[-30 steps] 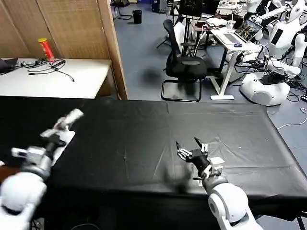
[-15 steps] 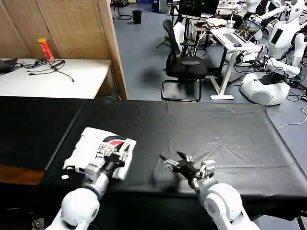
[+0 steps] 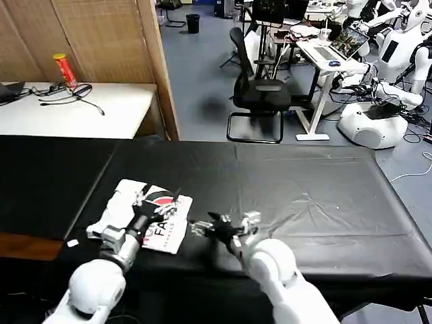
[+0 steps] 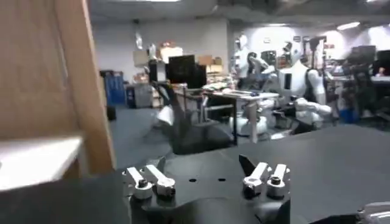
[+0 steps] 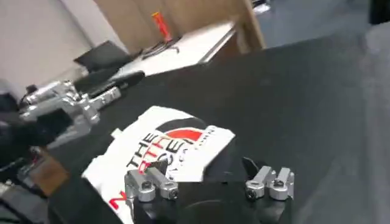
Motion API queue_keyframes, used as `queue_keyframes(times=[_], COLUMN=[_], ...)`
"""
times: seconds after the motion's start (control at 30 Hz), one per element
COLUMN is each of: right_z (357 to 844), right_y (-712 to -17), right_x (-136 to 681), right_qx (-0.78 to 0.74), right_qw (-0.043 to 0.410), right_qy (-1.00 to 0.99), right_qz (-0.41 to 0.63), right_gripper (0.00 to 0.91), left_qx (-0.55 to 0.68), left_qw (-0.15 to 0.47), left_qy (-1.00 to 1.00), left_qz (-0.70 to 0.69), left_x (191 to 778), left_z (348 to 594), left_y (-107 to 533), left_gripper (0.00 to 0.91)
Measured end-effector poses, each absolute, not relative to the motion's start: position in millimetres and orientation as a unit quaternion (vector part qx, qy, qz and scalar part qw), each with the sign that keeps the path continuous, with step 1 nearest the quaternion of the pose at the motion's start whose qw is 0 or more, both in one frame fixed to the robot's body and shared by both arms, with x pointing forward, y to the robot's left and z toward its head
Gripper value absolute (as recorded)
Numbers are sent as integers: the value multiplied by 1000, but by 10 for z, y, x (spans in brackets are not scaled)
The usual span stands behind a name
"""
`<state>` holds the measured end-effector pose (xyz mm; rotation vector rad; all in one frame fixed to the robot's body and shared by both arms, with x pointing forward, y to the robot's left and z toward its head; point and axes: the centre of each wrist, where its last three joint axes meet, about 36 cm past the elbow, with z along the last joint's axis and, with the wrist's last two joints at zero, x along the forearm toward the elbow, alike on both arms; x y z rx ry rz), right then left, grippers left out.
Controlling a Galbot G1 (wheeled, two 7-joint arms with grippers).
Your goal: Fold and organize the clothes.
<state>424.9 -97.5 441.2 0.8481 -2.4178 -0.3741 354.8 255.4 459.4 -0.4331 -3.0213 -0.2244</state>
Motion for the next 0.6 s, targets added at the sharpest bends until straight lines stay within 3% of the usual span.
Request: queue_keyframes(times=[0.07,0.17,0.27,0.3,0.33,0.37,0.6], right_z=[4343,4226,4148,4138,4134,4129,4131], right_y=[-898,-798,-740,-723,-703,-684,-713], right_x=[4305,4334,4341,4354,4369,4381,4429], right_qx=[315,316,316,317,319,321,317], right_qw=[280,295,305,306,305,306,301], right_qy=[-896,-891,-887,-886,-885,-885,-888], right_qz=[-137,-140,-142,-143,-144,-145,-140], right_gripper=[780,751,644,449,156,78,0], left_qx=[-135,-127,-120,-117,-114,-112,-92], left_qw=[39,39,41,41,41,40,35], left_qy=[-987,-988,-988,-989,-989,-989,-991], left_qz=[-79,-81,-83,-84,-85,-85,-91], left_x=[3530,3507,3486,3480,3474,3467,3402], left_z=[4582,4575,4570,4573,4573,4575,4569], left_y=[2590,2636,2687,2709,2725,2739,2866], left_gripper=[878,878,878,878,878,878,878])
